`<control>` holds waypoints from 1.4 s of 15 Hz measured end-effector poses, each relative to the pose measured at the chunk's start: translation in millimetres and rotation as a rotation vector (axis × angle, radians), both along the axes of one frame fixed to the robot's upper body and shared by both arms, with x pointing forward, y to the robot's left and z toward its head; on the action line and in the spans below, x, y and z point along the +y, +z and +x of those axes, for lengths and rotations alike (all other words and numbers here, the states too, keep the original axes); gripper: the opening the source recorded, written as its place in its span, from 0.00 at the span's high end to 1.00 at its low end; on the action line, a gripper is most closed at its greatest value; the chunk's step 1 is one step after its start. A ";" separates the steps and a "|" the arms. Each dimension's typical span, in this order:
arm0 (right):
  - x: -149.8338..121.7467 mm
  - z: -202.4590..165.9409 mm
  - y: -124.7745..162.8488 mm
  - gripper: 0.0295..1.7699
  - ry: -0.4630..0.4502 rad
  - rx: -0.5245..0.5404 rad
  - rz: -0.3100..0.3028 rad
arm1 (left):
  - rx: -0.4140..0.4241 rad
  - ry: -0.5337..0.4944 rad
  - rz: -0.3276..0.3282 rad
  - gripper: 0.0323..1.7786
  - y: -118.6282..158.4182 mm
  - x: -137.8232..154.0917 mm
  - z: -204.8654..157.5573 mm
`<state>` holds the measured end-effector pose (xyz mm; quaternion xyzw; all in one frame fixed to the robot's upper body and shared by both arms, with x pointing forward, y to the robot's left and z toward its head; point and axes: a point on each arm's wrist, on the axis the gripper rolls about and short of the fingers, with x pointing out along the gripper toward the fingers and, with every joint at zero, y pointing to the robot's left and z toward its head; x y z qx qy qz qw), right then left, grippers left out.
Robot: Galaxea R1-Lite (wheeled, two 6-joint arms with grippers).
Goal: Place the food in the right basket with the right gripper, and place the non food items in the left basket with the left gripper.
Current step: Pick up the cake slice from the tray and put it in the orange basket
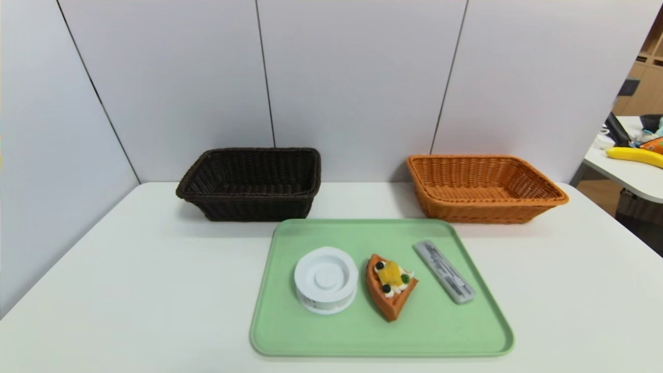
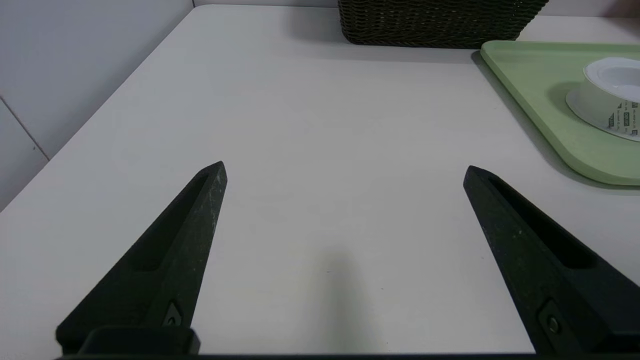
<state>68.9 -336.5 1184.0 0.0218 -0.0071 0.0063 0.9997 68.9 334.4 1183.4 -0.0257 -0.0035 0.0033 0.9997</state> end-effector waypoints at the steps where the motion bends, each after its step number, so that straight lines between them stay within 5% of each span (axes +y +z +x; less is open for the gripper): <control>1: 0.0 0.0 0.0 0.04 0.000 0.000 0.000 | 0.000 0.000 0.000 0.05 0.0 0.0 0.0; 9: 0.1 -2.4 6.9 0.04 0.005 -0.012 -0.014 | -0.034 0.004 0.023 0.05 11.9 0.1 -4.0; 15: 2.5 -22.1 89.1 0.04 0.121 0.026 -0.042 | -0.031 -0.018 0.101 0.05 62.5 -0.1 -25.7; 21: 4.9 16.0 181.9 0.04 0.228 0.040 -0.065 | -0.025 -0.022 0.108 0.05 158.4 -0.6 3.0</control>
